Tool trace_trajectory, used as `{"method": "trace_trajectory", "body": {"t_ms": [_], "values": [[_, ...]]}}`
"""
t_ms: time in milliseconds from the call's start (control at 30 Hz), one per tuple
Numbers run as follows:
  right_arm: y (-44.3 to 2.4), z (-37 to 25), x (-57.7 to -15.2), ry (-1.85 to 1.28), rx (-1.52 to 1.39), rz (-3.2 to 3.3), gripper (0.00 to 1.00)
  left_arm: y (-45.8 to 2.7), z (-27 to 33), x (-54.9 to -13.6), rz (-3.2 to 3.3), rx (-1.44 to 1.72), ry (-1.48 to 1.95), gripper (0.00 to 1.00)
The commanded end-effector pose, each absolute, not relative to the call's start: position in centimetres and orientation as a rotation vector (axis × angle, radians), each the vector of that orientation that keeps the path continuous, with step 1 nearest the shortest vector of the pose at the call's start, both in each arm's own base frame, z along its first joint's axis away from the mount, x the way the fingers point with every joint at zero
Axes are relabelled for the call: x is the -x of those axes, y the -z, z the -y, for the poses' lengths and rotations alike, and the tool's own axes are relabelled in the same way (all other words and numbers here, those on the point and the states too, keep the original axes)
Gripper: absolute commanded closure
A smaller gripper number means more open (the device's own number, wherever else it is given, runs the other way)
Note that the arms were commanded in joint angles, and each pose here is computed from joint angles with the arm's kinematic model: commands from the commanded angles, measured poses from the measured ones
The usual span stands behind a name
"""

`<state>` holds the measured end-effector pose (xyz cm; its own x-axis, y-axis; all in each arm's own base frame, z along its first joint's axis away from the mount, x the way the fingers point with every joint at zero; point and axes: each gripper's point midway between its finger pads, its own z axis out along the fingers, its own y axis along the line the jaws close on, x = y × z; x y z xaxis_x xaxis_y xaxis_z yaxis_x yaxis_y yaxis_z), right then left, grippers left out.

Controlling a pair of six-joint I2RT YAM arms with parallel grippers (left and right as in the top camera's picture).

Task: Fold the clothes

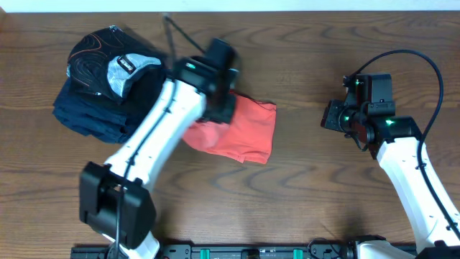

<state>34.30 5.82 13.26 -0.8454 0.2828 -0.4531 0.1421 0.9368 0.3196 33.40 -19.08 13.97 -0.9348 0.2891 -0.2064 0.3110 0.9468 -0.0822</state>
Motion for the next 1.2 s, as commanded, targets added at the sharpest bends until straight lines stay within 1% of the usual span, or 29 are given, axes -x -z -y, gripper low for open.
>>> {"method": "trace_trajectory", "body": {"t_ms": [0,100,200,267,300,333,367,433,500,567,600,667,767,800,833,967,1067,1100,1167], "values": [[-13.0,-5.2,-34.5,-0.356,-0.310,-2.588,0.99,-12.9,20.2,-33.4,-2.906,-0.263,0.087,0.93],[-13.0,-5.2,-34.4,-0.356,-0.311,-2.590,0.99,-11.4,22.4,-33.2,-2.914,-0.201,0.110,0.93],[-13.0,-5.2,-34.4,-0.356,-0.311,-2.591,0.99,-9.4,23.8,-33.0,-2.941,-0.207,0.100,0.90],[-12.9,-5.2,-34.4,-0.356,-0.311,-2.593,0.99,-8.0,24.6,-32.8,-2.959,-0.237,0.084,0.84],[-12.9,-5.2,-34.4,-0.355,-0.311,-2.595,0.99,-7.1,25.0,-32.7,-2.970,-0.250,0.074,0.83],[-12.9,-5.2,-34.3,-0.355,-0.312,-2.598,0.99,-6.4,25.3,-32.6,-2.978,-0.263,0.070,0.75],[-12.9,-5.2,-34.3,-0.355,-0.313,-2.599,0.99,-5.7,25.7,-32.5,-2.988,-0.266,0.070,0.72],[-12.9,-5.2,-34.2,-0.354,-0.313,-2.600,0.99,-4.6,26.3,-32.4,-3.004,-0.211,0.068,0.71],[-12.8,-5.2,-34.2,-0.354,-0.313,-2.601,0.99,-4.1,26.7,-32.5,-3.005,-0.156,0.081,0.67],[-12.8,-5.2,-34.2,-0.353,-0.313,-2.604,0.99,-4.1,27.6,-32.5,-3.009,-0.113,0.144,0.66],[-12.8,-5.2,-34.1,-0.353,-0.313,-2.605,0.99,-4.2,28.2,-32.4,-3.012,-0.118,0.197,0.61],[-12.7,-5.2,-34.1,-0.353,-0.314,-2.607,0.99,-4.5,29.3,-32.3,-3.017,-0.127,0.286,0.46],[-12.7,-5.2,-34.1,-0.352,-0.314,-2.608,0.98,-4.8,29.8,-31.8,-3.039,-0.131,0.342,0.42],[-12.7,-5.2,-34.1,-0.352,-0.314,-2.608,0.98,-5.1,29.9,-31.8,-3.042,-0.130,0.353,0.39],[-12.6,-5.2,-34.0,-0.352,-0.314,-2.610,0.97,-5.4,29.8,-31.9,-3.042,-0.128,0.361,0.38],[-12.0,-5.3,-33.6,-0.350,-0.306,-2.626,0.93,-8.2,28.8,-33.0,-3.012,-0.091,0.380,0.34],[-11.0,-6.0,-33.3,-0.351,-0.235,-2.646,0.86,-11.6,27.5,-34.2,-2.940,-0.098,0.421,0.27],[-10.6,-6.3,-33.2,-0.357,-0.215,-2.654,0.84,-12.7,27.0,-34.7,-2.909,-0.103,0.435,0.23],[-9.9,-7.9,-33.0,-0.416,-0.113,-2.658,0.76,-14.9,25.4,-35.7,-2.846,-0.074,0.431,0.18]]}}
